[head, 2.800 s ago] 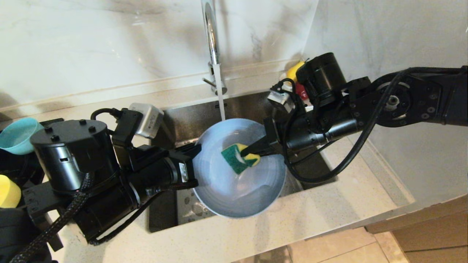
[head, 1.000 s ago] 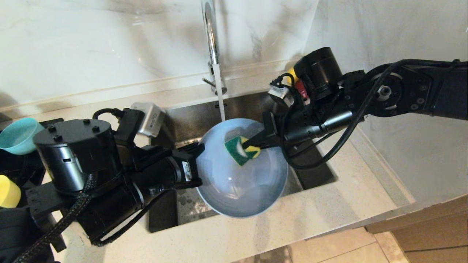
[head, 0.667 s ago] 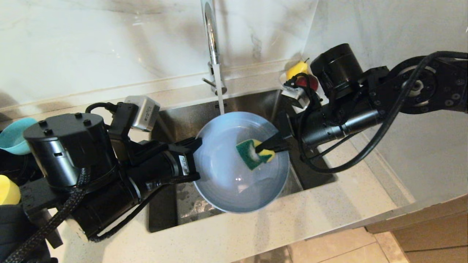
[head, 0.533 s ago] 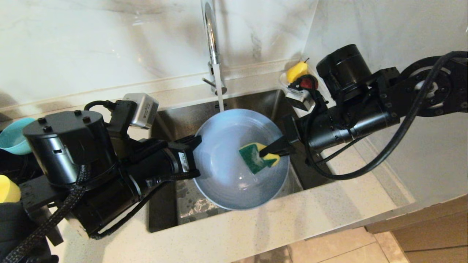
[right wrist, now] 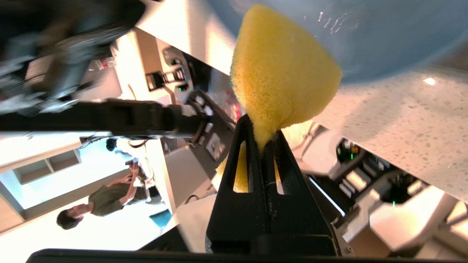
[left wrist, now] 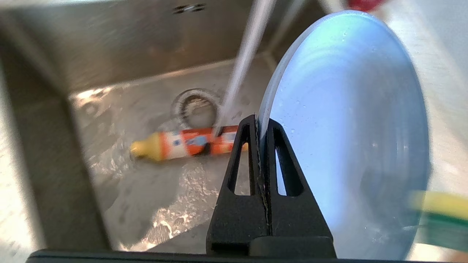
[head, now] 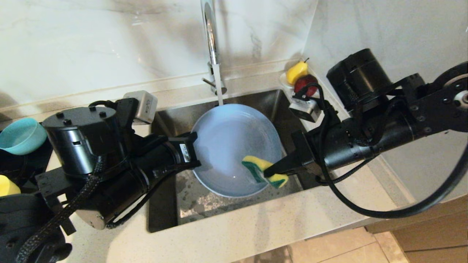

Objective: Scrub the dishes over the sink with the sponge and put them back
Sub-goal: Wipe the plate, then rinse the plate

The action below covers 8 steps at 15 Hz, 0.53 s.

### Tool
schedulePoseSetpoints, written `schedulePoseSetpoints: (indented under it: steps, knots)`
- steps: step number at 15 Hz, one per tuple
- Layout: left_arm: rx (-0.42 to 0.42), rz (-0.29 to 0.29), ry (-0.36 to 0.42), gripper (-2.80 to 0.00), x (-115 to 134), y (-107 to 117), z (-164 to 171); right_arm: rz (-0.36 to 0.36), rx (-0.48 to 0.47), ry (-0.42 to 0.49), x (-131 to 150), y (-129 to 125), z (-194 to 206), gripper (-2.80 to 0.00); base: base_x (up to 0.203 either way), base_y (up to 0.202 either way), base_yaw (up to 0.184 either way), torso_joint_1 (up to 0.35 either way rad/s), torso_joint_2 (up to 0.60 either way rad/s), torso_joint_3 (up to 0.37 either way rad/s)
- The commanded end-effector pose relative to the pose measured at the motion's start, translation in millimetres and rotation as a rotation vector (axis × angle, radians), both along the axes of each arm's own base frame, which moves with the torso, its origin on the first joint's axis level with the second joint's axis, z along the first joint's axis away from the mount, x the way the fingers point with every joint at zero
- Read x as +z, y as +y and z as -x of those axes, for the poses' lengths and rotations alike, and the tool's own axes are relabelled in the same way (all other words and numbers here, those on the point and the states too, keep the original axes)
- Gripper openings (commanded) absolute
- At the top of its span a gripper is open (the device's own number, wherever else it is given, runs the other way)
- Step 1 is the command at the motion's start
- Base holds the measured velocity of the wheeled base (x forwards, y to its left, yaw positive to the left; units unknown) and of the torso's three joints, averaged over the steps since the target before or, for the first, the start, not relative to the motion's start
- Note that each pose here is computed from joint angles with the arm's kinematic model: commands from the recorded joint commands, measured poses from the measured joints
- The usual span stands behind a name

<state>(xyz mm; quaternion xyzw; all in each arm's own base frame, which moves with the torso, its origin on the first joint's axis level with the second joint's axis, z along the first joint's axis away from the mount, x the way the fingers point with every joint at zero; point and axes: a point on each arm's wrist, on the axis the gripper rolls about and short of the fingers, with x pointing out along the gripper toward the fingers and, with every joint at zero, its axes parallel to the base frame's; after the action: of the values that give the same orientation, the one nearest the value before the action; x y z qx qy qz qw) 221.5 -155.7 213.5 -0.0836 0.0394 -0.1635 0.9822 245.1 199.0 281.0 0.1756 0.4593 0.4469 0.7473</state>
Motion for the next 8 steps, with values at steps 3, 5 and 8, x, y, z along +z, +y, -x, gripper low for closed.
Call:
schedulePoseSetpoints:
  steps: [3, 5, 8]
  knots:
    - [0.122, -0.008, 0.098, -2.8, -29.1, 5.9, -35.7, -0.129, -0.003, -0.165, 60.4, -33.4, 42.7, -2.8, 0.0, 0.0, 0.0, 0.0, 0.0, 0.0]
    - [0.18, 0.065, 0.154, -2.8, -33.6, 12.3, -51.6, -0.141, -0.024, -0.208, 69.2, -46.4, 51.1, -2.8, 0.0, 0.0, 0.0, 0.0, 0.0, 0.0]
    - [0.261, 0.183, 0.255, -2.8, -45.5, 18.8, -78.7, -0.128, -0.088, -0.207, 65.6, -65.5, 48.4, -2.8, 0.0, 0.0, 0.0, 0.0, 0.0, 0.0]
